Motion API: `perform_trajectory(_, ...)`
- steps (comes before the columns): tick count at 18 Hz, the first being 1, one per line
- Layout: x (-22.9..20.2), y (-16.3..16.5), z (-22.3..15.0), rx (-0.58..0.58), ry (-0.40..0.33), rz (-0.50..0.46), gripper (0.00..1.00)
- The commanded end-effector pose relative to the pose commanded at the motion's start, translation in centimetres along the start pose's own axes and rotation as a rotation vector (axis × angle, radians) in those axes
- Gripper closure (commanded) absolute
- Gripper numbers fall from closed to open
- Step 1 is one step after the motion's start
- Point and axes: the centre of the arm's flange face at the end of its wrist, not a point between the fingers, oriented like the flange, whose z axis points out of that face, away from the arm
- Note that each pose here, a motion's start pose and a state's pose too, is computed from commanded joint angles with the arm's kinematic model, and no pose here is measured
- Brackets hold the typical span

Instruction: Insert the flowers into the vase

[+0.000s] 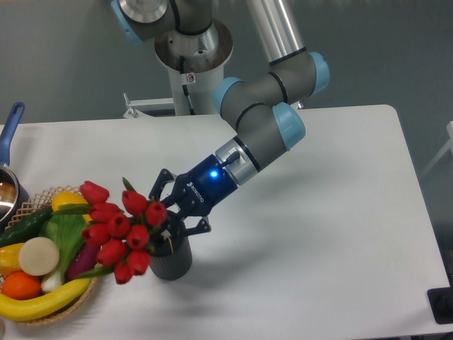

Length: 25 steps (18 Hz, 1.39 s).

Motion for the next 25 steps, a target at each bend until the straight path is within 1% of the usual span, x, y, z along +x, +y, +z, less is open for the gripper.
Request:
perform_trajectory(1,0.0,0.3,-0.2,0.0,-0.003,-0.01,0.21)
perform_trajectory(2,0.1,0.7,-0.3,0.0,-0.004,-0.018,0.09)
perform_trajectory(3,0.0,0.9,-0.7,0.001,-0.01,-0.025,0.01)
perform_trajectory(5,0.0,1.5,-1.4,0.005,-0.021,-0.041,0.0)
perform_trajectory(8,0.2,1.4,-3.1,0.012,-0.048,-0.045,0.0)
perform_trajectory(13,-1.0,0.0,-8.4,0.036,-0.141,-0.024,0.0)
perform_trajectory(15,-1.7,-1.0,-12.1,0.049,-0.205,-0.006,0.0)
perform_trajectory(16,-2.2,-2.1,-15.1,0.057,-0.259,0.013,0.0)
perform_trajectory(17,-2.5,-2.6,-17.0,0.063,-0.291,0.014,0.0)
perform_trajectory(19,-3.3,-2.5,-20.4,0.077,-0.347,-0.038,0.0)
perform_trajectory(20,-3.7,-2.4,-21.8,0.075,-0.374,-0.046,0.0)
perform_trajectory(22,-4.5,-2.8,-23.6,0.033,-0.429,-0.04,0.0)
perform_trajectory(23,-5.1,-2.8,-24.8,-0.009,-0.472,-0.044,0.0)
perform_trajectory(25,-6.7,-2.0,-26.4,-0.127,-0.562,-0.059,0.0)
